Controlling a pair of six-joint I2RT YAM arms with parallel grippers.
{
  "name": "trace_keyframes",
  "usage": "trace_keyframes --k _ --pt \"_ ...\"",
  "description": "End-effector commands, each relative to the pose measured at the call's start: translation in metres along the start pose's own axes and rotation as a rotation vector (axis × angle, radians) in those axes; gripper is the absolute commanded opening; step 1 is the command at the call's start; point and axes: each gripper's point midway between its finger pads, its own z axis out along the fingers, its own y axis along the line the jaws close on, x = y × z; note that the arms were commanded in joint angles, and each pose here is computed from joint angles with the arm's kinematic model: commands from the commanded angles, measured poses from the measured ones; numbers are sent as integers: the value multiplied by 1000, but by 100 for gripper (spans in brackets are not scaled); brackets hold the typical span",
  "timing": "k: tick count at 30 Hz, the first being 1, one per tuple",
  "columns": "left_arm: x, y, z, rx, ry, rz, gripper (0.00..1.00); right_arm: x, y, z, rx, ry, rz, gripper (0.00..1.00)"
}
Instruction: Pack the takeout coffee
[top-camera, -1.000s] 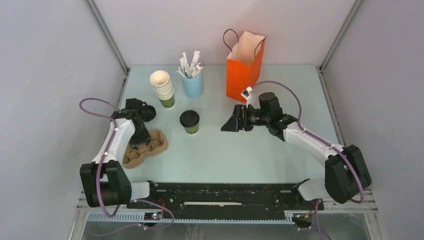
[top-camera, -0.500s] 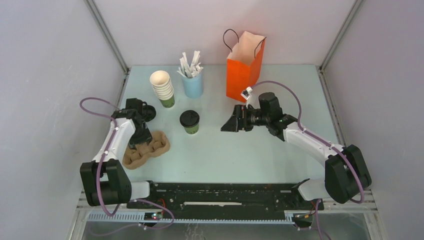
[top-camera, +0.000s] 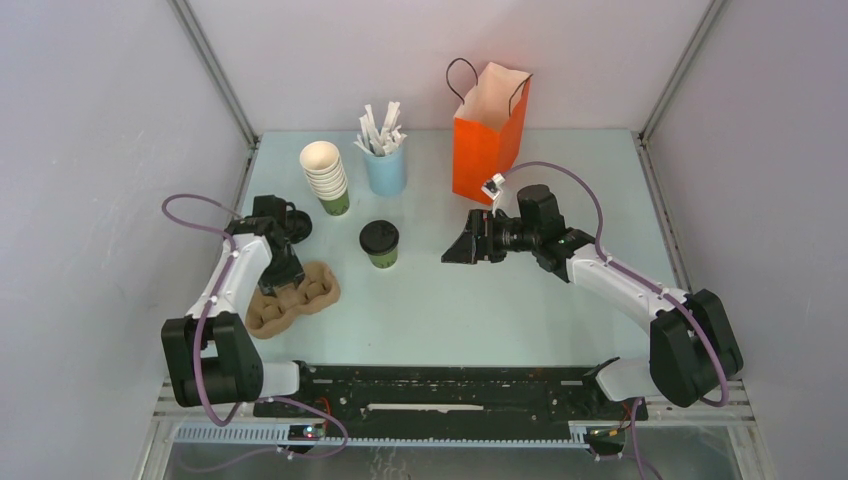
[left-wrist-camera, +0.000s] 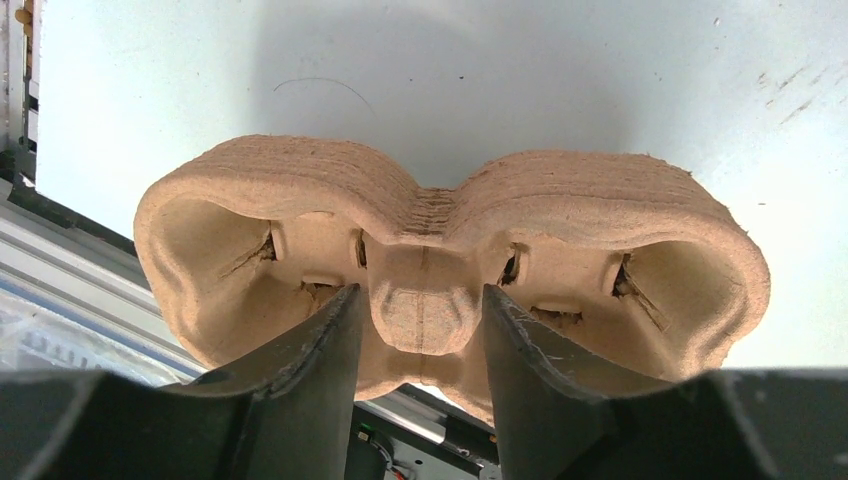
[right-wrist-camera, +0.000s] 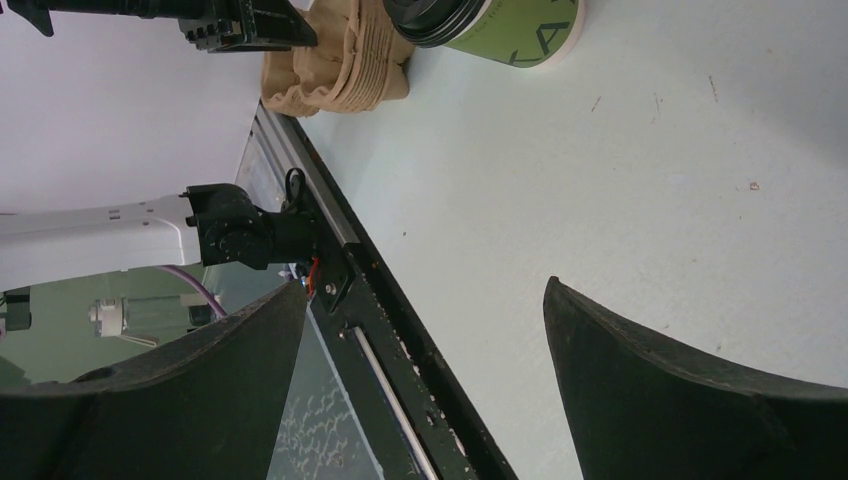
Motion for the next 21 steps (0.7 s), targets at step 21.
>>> trace_keyframes --k 21 --pt "0 -8 8 28 0 -18 54 -5 10 -2 -32 -16 -50 97"
